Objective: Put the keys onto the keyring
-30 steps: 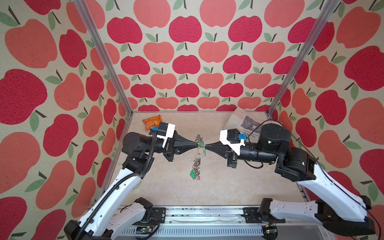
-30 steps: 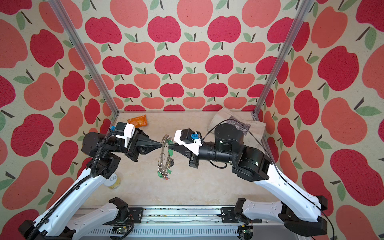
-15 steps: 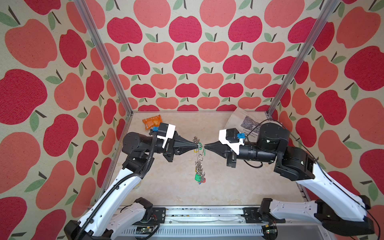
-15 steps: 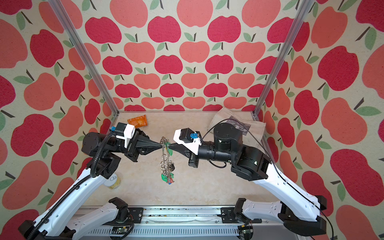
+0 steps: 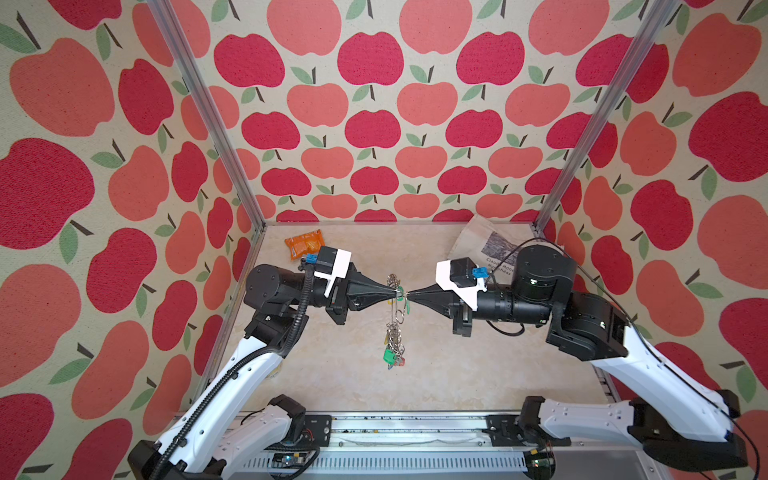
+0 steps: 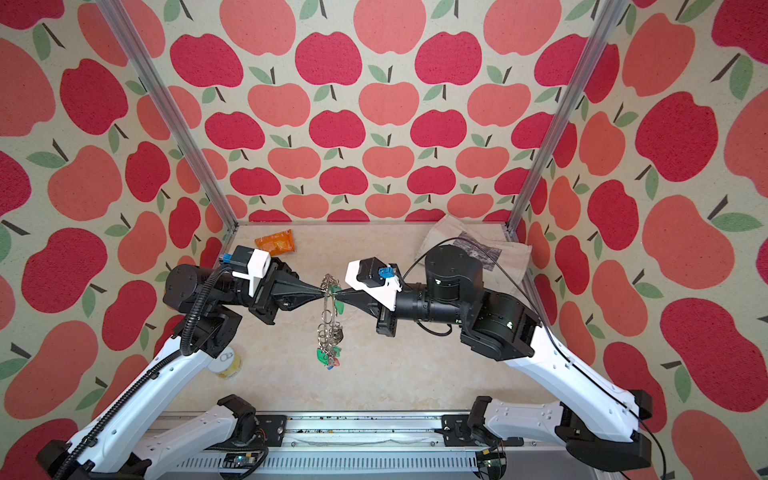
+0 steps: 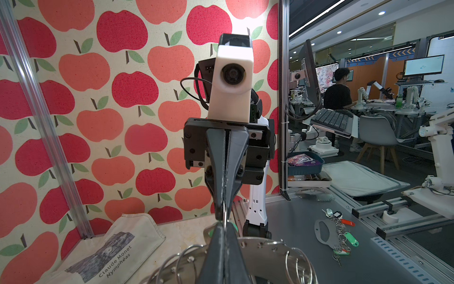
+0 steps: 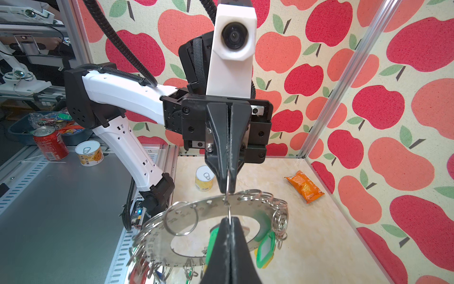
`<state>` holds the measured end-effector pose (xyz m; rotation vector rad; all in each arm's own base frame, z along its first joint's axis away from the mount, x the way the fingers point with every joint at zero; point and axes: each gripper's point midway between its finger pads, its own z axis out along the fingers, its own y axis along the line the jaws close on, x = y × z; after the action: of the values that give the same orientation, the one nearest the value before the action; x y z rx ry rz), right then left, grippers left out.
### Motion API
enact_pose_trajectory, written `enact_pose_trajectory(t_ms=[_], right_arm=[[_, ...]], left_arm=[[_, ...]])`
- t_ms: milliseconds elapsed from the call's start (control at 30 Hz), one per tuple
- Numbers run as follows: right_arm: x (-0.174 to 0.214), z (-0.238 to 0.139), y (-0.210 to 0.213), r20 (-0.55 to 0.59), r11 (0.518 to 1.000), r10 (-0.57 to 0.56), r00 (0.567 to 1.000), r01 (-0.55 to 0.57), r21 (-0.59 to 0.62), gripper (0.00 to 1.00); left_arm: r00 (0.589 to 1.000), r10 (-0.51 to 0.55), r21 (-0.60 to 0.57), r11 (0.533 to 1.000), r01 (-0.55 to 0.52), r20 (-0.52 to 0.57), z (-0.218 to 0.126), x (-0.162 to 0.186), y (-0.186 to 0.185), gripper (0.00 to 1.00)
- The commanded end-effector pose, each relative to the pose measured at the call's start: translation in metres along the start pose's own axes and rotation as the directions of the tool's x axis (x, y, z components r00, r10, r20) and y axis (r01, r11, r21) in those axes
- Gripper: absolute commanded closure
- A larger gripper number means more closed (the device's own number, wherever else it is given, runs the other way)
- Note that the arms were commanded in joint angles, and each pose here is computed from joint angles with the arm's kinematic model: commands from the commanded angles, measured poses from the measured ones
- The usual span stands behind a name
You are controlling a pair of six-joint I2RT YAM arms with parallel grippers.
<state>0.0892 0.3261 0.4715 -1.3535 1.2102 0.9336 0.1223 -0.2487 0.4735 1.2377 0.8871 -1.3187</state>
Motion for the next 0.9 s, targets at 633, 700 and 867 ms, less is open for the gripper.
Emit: enact_pose_trajectory(t_ms=[633,700,867], right_arm=[[-0.0038,-0.0052,0.0036,-0.007,1.000,0.011,1.000,-0.011,-0.022,1.00],[-0.0043,-0.0055,0.0039,-0.006,1.000,0.011,1.000,-0.011,-0.023,1.00],[-0.0060,-0.0053,0.0026,-0.003,1.000,0.001,1.000,-0.001,-0.018,1.00]], left_arm=[[0.996,0.092,0.009,0.996,-0.092,0.017,-0.0017,-0.0177,-0.0102,1.00],[0.996,0.093,0.011,0.996,-0.093,0.017,-0.0017,-0.0181,-0.0108,1.00],[0.996,0.089,0.015,0.996,-0.090,0.016,-0.0012,-0.0179,-0.0108,1.00]])
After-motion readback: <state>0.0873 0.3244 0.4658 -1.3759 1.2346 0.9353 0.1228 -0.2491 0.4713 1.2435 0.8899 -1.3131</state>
